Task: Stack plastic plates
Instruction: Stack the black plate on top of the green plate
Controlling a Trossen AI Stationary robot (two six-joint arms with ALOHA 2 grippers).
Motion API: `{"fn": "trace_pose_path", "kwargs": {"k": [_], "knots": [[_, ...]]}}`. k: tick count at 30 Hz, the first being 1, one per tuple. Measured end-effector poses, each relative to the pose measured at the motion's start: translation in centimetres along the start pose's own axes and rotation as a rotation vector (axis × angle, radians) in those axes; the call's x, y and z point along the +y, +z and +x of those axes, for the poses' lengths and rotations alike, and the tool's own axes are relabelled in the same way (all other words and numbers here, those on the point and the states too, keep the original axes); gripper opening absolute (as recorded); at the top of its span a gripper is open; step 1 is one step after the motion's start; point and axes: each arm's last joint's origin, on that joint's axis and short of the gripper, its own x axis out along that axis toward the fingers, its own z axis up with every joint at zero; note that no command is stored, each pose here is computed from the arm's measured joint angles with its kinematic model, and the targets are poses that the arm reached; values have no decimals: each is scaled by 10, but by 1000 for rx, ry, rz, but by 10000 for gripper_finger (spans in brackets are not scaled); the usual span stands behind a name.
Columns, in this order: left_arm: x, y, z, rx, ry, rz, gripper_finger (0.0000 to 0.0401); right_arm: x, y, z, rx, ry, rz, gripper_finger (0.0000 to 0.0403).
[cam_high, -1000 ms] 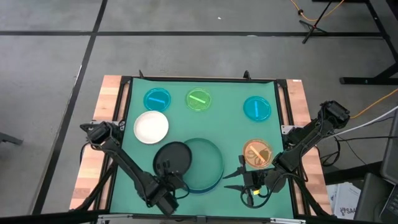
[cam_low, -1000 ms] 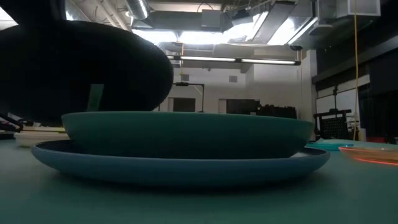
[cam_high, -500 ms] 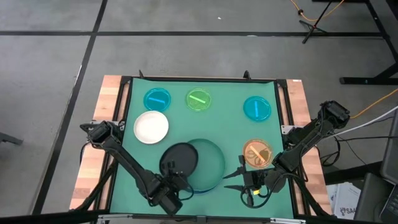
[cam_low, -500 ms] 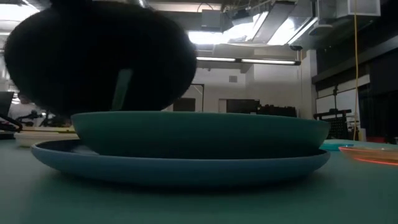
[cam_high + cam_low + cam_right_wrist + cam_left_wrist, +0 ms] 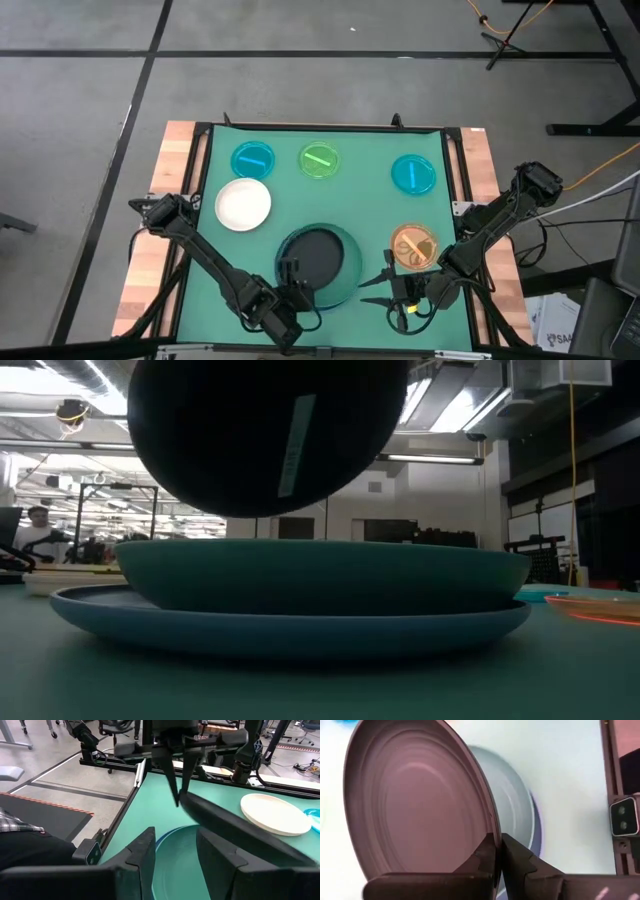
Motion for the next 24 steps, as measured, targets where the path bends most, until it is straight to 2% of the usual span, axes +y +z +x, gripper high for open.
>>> {"fn": "trace_pose_path", "kwargs": {"k": [24], "knots": [[-14, -10, 51, 65, 38, 78, 9, 0, -1, 0, 13, -2, -9, 134]]}}
